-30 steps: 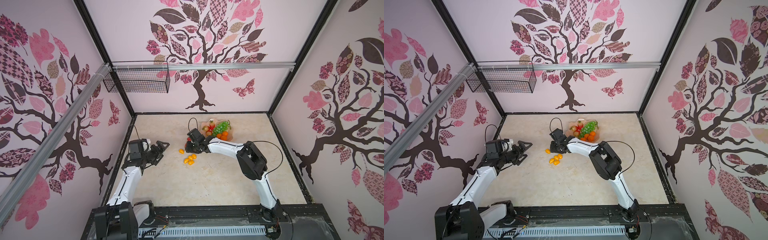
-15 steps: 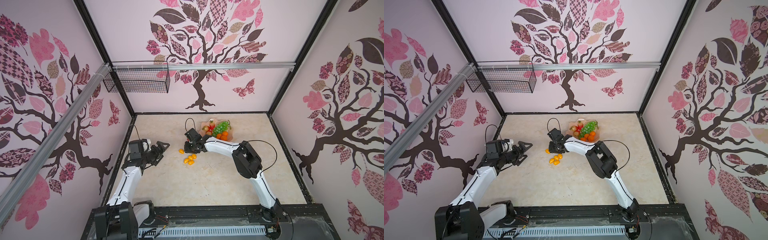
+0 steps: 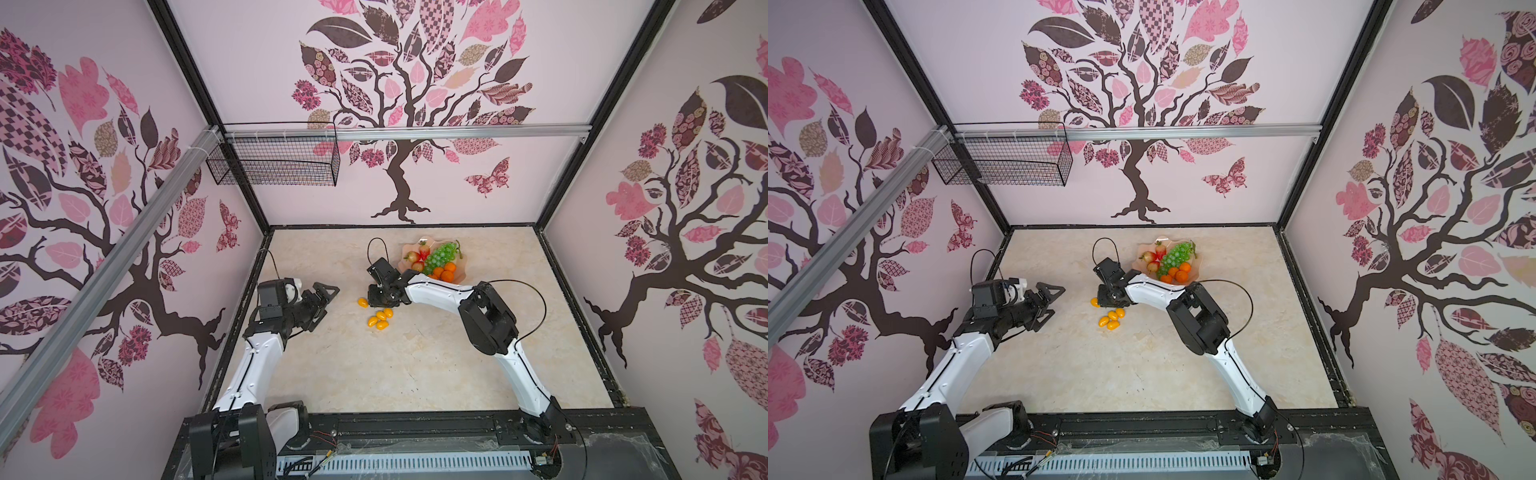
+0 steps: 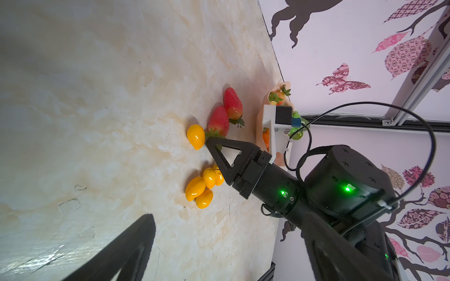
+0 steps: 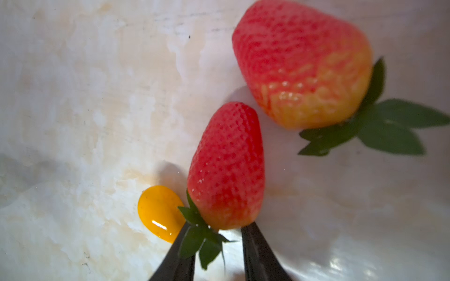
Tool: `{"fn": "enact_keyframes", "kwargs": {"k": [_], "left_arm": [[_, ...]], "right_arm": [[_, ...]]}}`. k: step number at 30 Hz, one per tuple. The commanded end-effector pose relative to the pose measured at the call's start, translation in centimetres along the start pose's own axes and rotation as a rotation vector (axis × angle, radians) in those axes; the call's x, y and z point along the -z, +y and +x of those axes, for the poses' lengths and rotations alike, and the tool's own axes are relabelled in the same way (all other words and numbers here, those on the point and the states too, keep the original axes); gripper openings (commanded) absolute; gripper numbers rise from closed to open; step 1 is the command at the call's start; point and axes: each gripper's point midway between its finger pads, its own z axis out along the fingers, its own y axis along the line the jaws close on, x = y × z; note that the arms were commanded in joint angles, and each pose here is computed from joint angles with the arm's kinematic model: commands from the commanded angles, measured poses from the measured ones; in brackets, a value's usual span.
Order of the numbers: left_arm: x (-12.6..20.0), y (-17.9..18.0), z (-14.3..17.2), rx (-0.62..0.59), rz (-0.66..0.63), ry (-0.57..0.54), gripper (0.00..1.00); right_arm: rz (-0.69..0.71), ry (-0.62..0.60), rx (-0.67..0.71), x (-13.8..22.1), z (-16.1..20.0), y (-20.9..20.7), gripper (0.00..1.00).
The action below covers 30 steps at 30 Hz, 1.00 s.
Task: Arrange fruit in a fruit bowl
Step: Pick up the fruit from the center of the table.
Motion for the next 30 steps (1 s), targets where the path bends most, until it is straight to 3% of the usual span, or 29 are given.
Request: {"fn": "enact_keyframes", "kwargs": {"k": [1,21,30], "left_arm": [[0.0,0.5,0.4,-0.009,-0.004,0.007,0.98],[-0.1,0.4,0.3,-0.011,-0.002,0.008,0.98],[-0.3,0.1,0.2,-0.021,0.002,0.017,0.98]], "right_arm": [[0.065,0.041,0.017,-2.0,1.4,-1.6,0.32],[0.077,0.044,0.041,-2.2,1.7,-2.1,0.09],[0.057,0.006,0.126,-0.7,0.2,-1.0,0.0]]}}
